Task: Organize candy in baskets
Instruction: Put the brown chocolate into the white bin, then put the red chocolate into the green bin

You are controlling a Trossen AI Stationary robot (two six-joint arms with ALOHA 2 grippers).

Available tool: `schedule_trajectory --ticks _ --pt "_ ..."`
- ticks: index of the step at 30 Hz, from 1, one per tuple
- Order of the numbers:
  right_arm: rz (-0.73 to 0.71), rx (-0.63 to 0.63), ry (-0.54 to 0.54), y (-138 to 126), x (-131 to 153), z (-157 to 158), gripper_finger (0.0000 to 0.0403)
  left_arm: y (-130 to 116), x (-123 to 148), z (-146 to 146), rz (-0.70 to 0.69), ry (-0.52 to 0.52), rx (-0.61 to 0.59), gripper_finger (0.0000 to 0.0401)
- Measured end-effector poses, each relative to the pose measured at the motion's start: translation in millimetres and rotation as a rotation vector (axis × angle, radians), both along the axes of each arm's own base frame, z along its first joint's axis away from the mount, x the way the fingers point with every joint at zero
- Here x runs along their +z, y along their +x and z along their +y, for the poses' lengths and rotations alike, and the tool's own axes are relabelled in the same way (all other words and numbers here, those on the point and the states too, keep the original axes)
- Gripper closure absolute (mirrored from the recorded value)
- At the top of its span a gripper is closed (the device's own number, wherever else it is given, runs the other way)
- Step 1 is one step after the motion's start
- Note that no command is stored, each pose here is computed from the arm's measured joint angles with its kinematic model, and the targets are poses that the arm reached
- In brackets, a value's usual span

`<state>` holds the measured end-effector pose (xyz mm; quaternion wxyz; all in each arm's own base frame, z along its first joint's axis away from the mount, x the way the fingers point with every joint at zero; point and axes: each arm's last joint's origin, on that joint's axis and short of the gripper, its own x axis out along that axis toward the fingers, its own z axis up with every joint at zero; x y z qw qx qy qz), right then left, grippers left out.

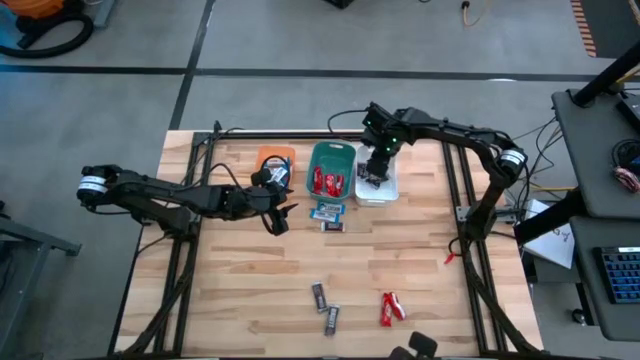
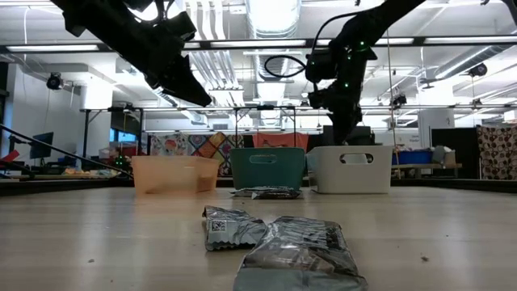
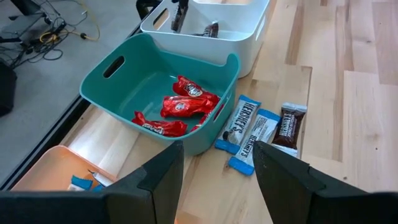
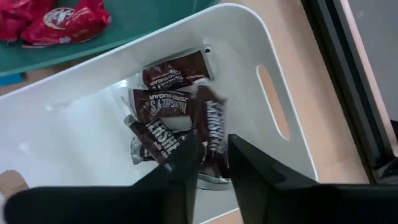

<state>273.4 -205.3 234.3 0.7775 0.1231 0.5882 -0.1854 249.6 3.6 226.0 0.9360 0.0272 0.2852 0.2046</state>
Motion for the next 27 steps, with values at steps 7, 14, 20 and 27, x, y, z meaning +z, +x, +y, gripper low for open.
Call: schedule_trajectory --ticks 7,14,20,27 --pt "0.001 -0.042 -0.019 0.6 1.5 -1.4 0.0266 0.0 0.0 -0.5 -0.002 -0.004 -0.001 0.0225" --pt "-0.008 -0.101 -0.004 0.6 1.9 -1.4 0.0257 0.1 -0.1 -1.7 -0.002 -0.01 -0.012 0.0225" --pt "-0.068 -0.158 0.134 0.7 1.5 2.2 0.0257 0.1 -0.1 -1.7 -0.002 -0.01 -0.012 0.0225" --pt "0.004 -0.336 -0.026 -4.6 2.4 -5.5 0.0259 -0.1 -0.4 -1.7 0.003 -0.01 -0.012 0.0225"
